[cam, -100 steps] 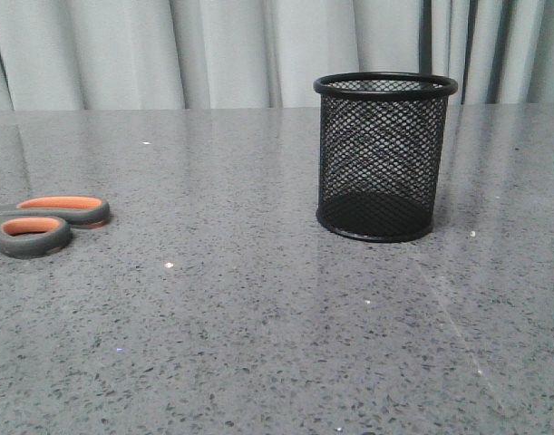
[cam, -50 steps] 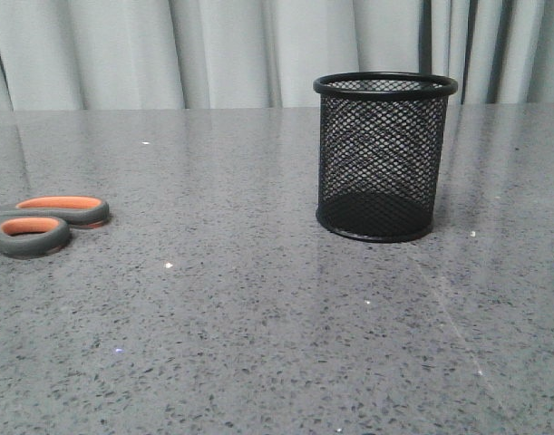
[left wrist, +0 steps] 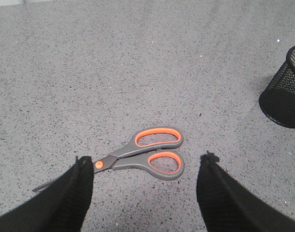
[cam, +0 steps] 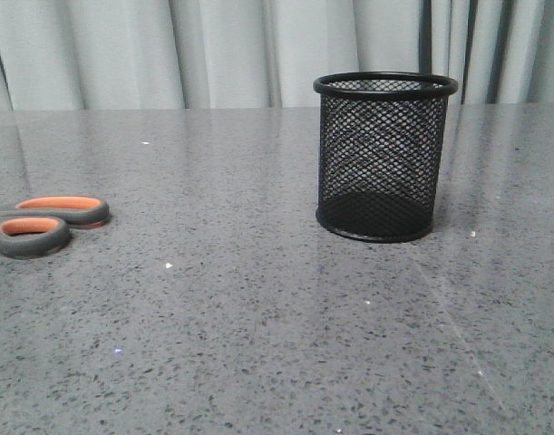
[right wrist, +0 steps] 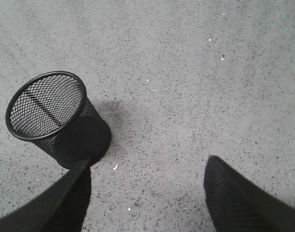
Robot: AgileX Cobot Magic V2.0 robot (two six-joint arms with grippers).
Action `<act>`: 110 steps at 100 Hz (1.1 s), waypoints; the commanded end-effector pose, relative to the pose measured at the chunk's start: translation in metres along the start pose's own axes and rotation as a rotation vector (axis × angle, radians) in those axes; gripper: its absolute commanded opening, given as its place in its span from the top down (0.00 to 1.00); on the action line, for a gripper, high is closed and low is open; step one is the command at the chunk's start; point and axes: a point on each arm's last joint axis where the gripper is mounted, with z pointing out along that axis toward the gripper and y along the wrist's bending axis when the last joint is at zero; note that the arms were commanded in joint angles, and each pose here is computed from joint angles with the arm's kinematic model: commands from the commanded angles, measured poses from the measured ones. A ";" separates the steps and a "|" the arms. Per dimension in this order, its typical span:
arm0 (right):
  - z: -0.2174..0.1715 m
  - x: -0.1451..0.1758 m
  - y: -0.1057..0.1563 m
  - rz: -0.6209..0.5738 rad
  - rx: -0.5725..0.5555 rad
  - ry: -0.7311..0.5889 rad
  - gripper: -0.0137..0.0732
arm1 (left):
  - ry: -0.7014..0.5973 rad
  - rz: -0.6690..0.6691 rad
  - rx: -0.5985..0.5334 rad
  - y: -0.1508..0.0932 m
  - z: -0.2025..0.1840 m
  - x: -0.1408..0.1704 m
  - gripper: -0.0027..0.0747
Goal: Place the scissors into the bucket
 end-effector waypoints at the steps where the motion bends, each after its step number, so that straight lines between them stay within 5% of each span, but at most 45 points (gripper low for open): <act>1: -0.005 -0.015 0.001 -0.013 0.009 -0.090 0.32 | -0.067 -0.014 0.009 -0.001 -0.004 -0.013 0.45; 59: -0.005 -0.015 0.001 -0.014 0.009 -0.088 0.32 | 0.406 0.268 0.240 0.019 0.065 -0.066 0.46; 80: -0.005 -0.015 0.001 -0.022 0.009 -0.088 0.32 | 0.447 0.379 0.288 0.033 0.101 -0.080 0.46; 110: -0.005 -0.014 0.004 -0.041 -0.014 -0.083 0.32 | 0.438 0.756 0.404 0.040 0.121 -0.077 0.46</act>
